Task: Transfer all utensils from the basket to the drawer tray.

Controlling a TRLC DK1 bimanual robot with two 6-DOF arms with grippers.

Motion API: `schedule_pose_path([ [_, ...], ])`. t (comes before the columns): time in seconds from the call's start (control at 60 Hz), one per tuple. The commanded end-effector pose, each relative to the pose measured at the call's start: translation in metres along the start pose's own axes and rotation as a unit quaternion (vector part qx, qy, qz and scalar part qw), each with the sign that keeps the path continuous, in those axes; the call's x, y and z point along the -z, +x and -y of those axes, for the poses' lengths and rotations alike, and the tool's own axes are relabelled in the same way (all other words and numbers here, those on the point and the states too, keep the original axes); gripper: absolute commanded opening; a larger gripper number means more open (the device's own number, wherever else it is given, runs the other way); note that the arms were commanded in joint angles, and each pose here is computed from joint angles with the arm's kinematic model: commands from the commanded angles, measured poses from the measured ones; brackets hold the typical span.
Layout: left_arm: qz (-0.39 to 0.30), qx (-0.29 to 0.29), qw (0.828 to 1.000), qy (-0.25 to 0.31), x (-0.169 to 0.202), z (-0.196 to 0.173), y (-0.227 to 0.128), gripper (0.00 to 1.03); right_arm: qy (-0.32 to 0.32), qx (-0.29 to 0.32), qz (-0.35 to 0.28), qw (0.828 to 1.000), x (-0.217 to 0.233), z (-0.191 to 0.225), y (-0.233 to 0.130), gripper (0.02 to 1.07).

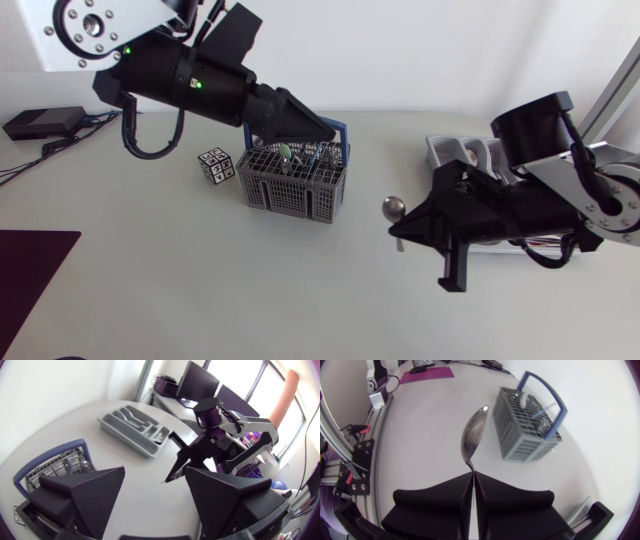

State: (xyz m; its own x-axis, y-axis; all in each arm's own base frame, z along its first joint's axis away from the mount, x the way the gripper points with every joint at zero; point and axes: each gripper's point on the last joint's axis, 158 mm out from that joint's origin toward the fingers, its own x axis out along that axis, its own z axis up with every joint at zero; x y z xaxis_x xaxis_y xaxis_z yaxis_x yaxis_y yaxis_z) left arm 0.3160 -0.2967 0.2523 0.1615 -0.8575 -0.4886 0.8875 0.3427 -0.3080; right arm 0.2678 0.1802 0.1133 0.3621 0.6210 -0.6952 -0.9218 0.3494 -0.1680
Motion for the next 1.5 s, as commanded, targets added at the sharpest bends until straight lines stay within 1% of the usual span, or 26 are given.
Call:
schedule_pose_path([
  [0.0,-0.001,-0.048,0.999,-0.016,-0.003,-0.029,-0.003,0.92,0.008,0.02,-0.045,0.999,0.041,0.015,-0.001,0.07],
  [0.033,-0.013,-0.077,0.997,-0.02,0.005,-0.045,0.0,0.92,0.013,0.04,-0.06,0.997,0.054,0.029,-0.006,0.07],
  [0.067,-0.022,-0.093,0.995,-0.023,0.011,-0.055,0.001,0.92,0.018,0.057,-0.075,0.995,0.068,0.041,-0.012,0.07],
  [0.2,-0.049,-0.128,0.99,-0.033,0.035,-0.083,0.002,0.92,0.036,0.127,-0.132,0.982,0.126,0.087,-0.037,0.07],
  [0.317,-0.071,-0.16,0.984,-0.029,0.051,-0.098,0.004,0.92,0.042,0.179,-0.174,0.968,0.166,0.116,-0.058,0.07],
  [0.4,-0.082,-0.167,0.982,-0.024,0.058,-0.102,0.005,0.92,0.047,0.209,-0.204,0.955,0.194,0.134,-0.07,0.07],
  [0.483,-0.092,-0.178,0.98,-0.023,0.064,-0.106,0.006,0.92,0.056,0.225,-0.244,0.942,0.226,0.147,-0.08,0.07],
  [0.583,-0.096,-0.18,0.979,-0.024,0.068,-0.107,0.006,0.92,0.056,0.245,-0.274,0.928,0.25,0.158,-0.088,0.07],
  [0.633,-0.099,-0.182,0.978,-0.024,0.07,-0.109,0.007,0.92,0.054,0.262,-0.291,0.918,0.263,0.166,-0.092,0.07],
  [0.75,-0.105,-0.188,0.976,-0.023,0.075,-0.111,0.008,0.92,0.061,0.274,-0.323,0.904,0.291,0.174,-0.096,0.07],
  [0.917,-0.114,-0.199,0.973,-0.021,0.079,-0.113,0.009,0.92,0.07,0.287,-0.356,0.887,0.317,0.181,-0.1,0.08],
  [1.05,-0.12,-0.208,0.97,-0.018,0.081,-0.115,0.009,0.92,0.073,0.288,-0.371,0.88,0.327,0.181,-0.102,0.09],
  [1.067,-0.121,-0.211,0.97,-0.016,0.081,-0.115,0.008,0.92,0.075,0.288,-0.372,0.879,0.328,0.181,-0.103,0.1],
  [1.083,-0.121,-0.213,0.969,-0.016,0.081,-0.116,0.008,0.92,0.075,0.288,-0.372,0.879,0.328,0.182,-0.103,0.14],
  [1.117,-0.123,-0.216,0.969,-0.014,0.082,-0.117,0.008,0.92,0.076,0.289,-0.373,0.878,0.329,0.181,-0.105,0.24],
  [1.15,-0.124,-0.217,0.968,-0.015,0.082,-0.117,0.008,0.92,0.077,0.29,-0.375,0.877,0.33,0.181,-0.106,0.39],
  [1.217,-0.128,-0.221,0.967,-0.012,0.084,-0.119,0.007,0.92,0.08,0.293,-0.383,0.872,0.332,0.181,-0.11,0.76],
  [1.283,-0.136,-0.233,0.963,-0.005,0.086,-0.121,0.007,0.92,0.083,0.305,-0.381,0.869,0.326,0.185,-0.117,0.96],
  [1.333,-0.137,-0.236,0.962,-0.003,0.086,-0.12,0.006,0.92,0.084,0.311,-0.378,0.868,0.321,0.187,-0.121,1.0],
  [1.45,-0.139,-0.238,0.961,-0.001,0.088,-0.12,0.006,0.92,0.09,0.328,-0.366,0.866,0.303,0.191,-0.133,1.01],
  [1.483,-0.14,-0.24,0.961,0.001,0.088,-0.121,0.005,0.92,0.094,0.329,-0.356,0.87,0.292,0.192,-0.133,1.01],
])
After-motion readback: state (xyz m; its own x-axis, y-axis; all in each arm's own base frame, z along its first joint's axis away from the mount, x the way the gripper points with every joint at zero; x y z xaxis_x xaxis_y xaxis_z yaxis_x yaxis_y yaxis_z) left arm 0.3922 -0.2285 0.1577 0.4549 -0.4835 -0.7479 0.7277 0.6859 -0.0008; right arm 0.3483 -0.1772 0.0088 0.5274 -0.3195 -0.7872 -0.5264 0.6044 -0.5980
